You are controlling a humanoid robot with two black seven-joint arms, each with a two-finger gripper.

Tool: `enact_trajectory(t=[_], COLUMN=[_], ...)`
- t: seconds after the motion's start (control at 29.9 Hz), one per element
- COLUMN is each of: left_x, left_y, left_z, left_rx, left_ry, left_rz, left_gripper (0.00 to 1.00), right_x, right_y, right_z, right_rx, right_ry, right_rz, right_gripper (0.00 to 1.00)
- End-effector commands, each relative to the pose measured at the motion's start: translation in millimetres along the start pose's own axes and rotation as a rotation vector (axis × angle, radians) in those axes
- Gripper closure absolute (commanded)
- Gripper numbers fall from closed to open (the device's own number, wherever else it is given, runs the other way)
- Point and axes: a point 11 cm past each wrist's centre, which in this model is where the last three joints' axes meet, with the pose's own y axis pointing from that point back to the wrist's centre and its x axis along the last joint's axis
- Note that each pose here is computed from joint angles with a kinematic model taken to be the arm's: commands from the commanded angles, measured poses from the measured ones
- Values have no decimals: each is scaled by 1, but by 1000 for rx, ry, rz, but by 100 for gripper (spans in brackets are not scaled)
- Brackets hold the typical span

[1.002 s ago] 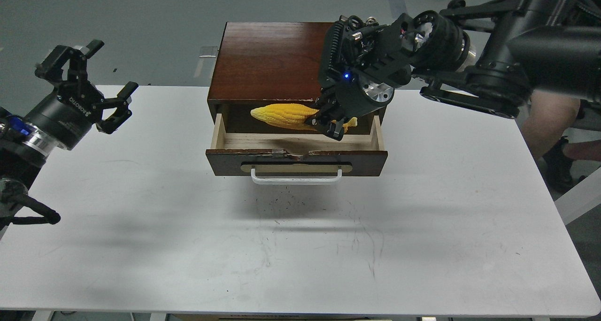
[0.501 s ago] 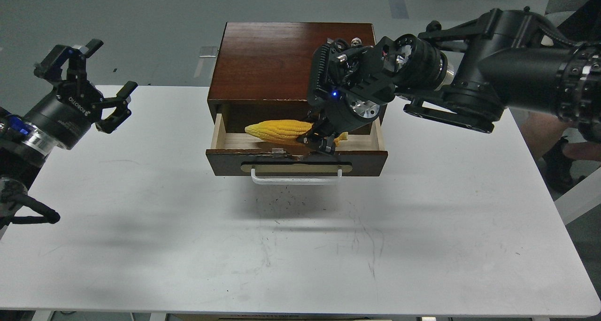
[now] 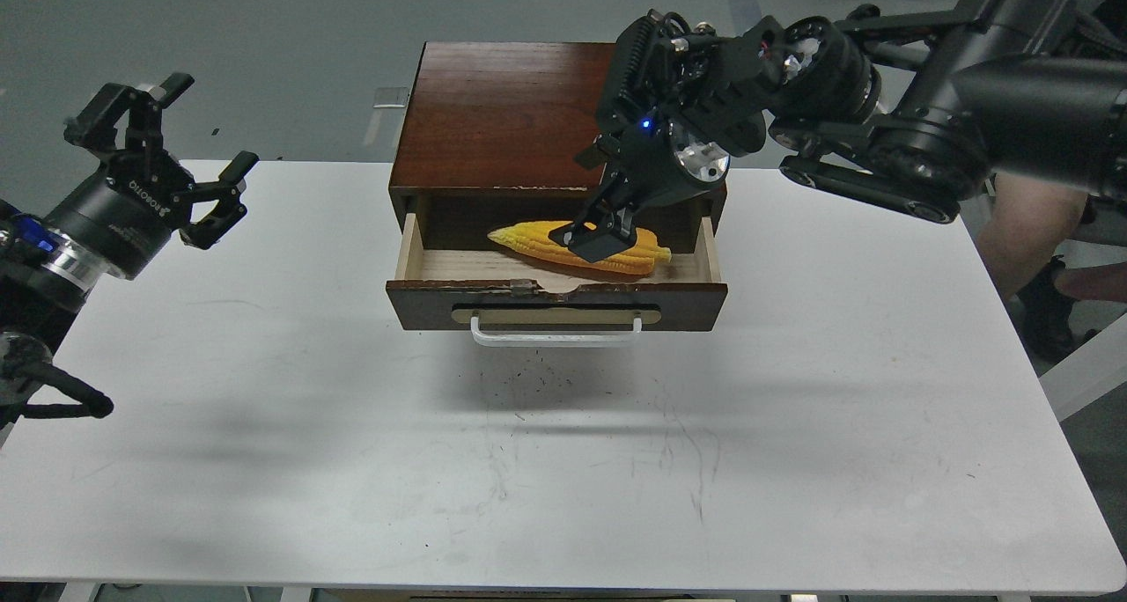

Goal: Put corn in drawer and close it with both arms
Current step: 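Open the right gripper and raise it away from the drawer, then bring the left gripper down to the front of the drawer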

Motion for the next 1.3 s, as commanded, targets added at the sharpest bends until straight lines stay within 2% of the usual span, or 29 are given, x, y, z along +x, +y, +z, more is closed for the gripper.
enact_trajectory(t=[0.0, 0.13, 0.2, 0.23, 0.4, 0.5, 0.57, 0.77, 0.87, 0.9, 1.04, 1.17, 1.27], left_x=[0, 1, -3, -3, -27, -55, -87, -165, -218, -218, -268, -286, -291], left_y=[-4, -7, -13, -13, -23, -33, -42, -53, -51, -51, -41, -36, -24], left_z=[8, 17, 23, 23, 40, 51, 57, 55, 42, 42, 13, -10, -39], left_rx=[-10, -15, -18, -18, -46, -57, -52, -73, -105, -105, -145, -146, -90], left_ry=[-14, -51, -84, -84, -104, -151, -261, -498, -680, -680, -974, -1056, -1110], left_rz=[-7, -20, -42, -42, -129, -233, -359, -645, -837, -837, -1031, -1101, -1181], left_gripper=[0, 0, 0, 0, 0, 0, 0, 1, 2, 2, 2, 3, 6], right_x=[24, 11, -25, -25, -107, -147, -196, -264, -293, -294, -319, -331, -339], right_y=[30, 65, 80, 80, 107, 110, 111, 117, 121, 121, 123, 120, 118], right_z=[17, 47, 66, 66, 91, 94, 94, 93, 90, 90, 84, 77, 71], right_rx=[-1, 0, 4, 4, -34, -50, -104, -226, -273, -273, -330, -346, -356], right_ry=[-220, -549, -824, -825, -1215, -1377, -1516, -1682, -1787, -1787, -1828, -1849, -1864], right_rz=[188, 394, 526, 527, 747, 845, 901, 982, 1033, 1033, 1030, 1011, 996], right_gripper=[1, 1, 1, 1, 1, 1, 1, 1, 1, 1, 1, 1, 1])
